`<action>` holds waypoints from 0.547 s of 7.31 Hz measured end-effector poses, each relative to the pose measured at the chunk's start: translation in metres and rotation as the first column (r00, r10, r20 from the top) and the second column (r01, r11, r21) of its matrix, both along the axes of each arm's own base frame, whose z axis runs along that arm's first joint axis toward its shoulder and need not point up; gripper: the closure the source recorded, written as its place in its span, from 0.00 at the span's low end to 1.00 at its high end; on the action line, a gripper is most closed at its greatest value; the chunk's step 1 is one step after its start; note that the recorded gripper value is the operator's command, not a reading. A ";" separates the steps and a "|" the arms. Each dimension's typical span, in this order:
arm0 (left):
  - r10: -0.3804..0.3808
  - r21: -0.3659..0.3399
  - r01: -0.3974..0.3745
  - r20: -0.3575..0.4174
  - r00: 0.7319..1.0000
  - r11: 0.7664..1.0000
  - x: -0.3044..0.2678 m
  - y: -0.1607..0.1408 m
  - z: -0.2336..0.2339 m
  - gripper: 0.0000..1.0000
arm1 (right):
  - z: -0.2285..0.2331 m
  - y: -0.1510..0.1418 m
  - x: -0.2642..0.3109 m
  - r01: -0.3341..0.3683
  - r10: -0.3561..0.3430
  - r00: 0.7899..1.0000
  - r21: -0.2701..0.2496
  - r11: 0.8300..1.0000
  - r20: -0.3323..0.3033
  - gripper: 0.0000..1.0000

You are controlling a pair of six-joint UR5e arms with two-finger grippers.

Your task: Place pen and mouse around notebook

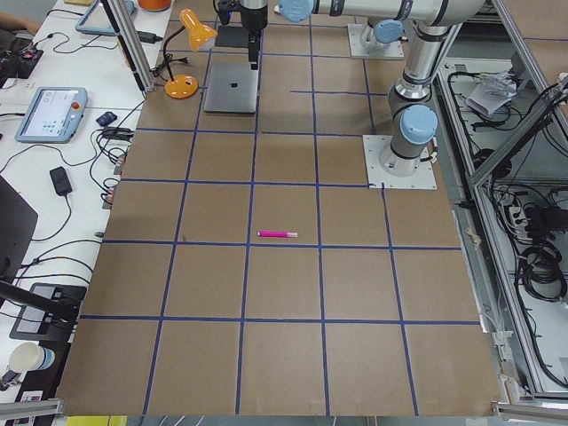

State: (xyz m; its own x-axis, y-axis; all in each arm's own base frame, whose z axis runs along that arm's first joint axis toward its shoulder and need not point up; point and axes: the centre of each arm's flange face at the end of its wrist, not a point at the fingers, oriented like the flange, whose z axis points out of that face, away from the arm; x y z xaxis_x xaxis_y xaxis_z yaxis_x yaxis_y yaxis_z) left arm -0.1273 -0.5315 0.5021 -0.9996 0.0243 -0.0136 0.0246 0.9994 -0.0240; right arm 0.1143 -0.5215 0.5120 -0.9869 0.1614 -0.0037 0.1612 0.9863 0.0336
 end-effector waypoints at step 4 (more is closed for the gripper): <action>0.000 0.001 0.000 0.000 1.000 1.000 0.000 -0.001 -0.001 0.00 | -0.004 -0.001 -0.008 -0.012 0.012 1.000 0.009 1.000 -0.011 0.00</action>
State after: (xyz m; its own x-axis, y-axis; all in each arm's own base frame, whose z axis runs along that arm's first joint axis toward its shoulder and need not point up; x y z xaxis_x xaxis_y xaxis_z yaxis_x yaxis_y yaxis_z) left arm -0.1269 -0.5321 0.5014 -0.9996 0.0244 -0.0136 0.0247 0.9994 -0.0227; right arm 0.1060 -0.5222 0.5085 -0.9887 0.1497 0.0089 0.1499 0.9879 0.0402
